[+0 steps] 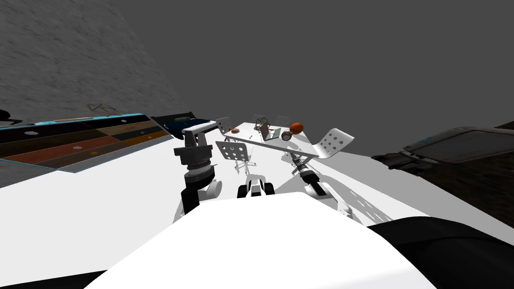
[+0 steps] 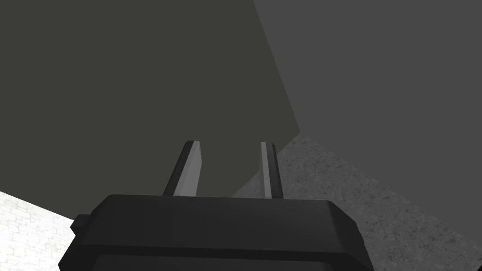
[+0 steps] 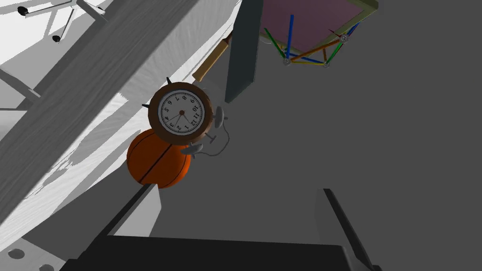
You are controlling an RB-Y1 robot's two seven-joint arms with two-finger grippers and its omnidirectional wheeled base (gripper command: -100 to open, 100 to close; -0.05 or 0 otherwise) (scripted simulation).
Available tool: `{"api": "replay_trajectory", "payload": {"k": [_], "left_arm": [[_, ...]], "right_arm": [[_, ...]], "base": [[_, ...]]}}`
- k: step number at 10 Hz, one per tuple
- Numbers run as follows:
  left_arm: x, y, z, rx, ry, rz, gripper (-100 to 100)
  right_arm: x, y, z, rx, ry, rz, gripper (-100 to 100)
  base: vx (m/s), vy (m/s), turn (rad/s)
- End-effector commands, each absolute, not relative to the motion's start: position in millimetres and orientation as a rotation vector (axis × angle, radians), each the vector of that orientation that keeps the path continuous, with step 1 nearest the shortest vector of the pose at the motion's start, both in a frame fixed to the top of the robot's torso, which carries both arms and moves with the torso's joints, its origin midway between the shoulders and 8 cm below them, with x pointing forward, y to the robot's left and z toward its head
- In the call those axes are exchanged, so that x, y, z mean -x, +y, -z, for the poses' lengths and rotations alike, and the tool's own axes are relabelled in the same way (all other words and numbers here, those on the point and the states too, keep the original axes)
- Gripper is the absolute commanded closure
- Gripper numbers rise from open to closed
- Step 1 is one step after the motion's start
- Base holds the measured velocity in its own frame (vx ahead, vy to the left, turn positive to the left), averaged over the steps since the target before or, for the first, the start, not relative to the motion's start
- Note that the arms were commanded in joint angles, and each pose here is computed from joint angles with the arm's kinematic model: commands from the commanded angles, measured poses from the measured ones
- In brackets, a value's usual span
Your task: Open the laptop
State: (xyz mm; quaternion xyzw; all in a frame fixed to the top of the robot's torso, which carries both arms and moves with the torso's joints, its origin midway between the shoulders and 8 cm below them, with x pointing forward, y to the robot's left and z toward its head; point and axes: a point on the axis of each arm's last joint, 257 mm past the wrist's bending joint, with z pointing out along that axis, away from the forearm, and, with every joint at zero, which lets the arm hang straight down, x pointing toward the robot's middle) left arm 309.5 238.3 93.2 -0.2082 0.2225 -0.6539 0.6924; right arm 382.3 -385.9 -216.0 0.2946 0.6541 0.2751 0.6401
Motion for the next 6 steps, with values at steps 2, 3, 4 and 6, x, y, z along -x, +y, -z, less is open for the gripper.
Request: {"api": "replay_trajectory", "payload": {"k": [2,3,4,6], "left_arm": [[-309,238,-93,0.465,0.497,1.461,0],[-309,238,-93,0.465,0.497,1.461,0],[-309,238,-93,0.465,0.497,1.461,0],[-309,238,-93,0.465,0.497,1.461,0]], "right_arm": [[-373,-415,247,-0.709,1.579,-0.505,-100],[-365,-436,264,-0.720,1.631,-0.424,-100],[-364,-439,266,-0.729,1.634,-0.415,-100],[-354,-465,284,-0.749,1.687,-0.317,-100]], "base": [[-0.019,0.082,0.187],[-0.002,0.111,0.240],[0.006,0.087,0.139],[-0.010,0.088,0.195]]}}
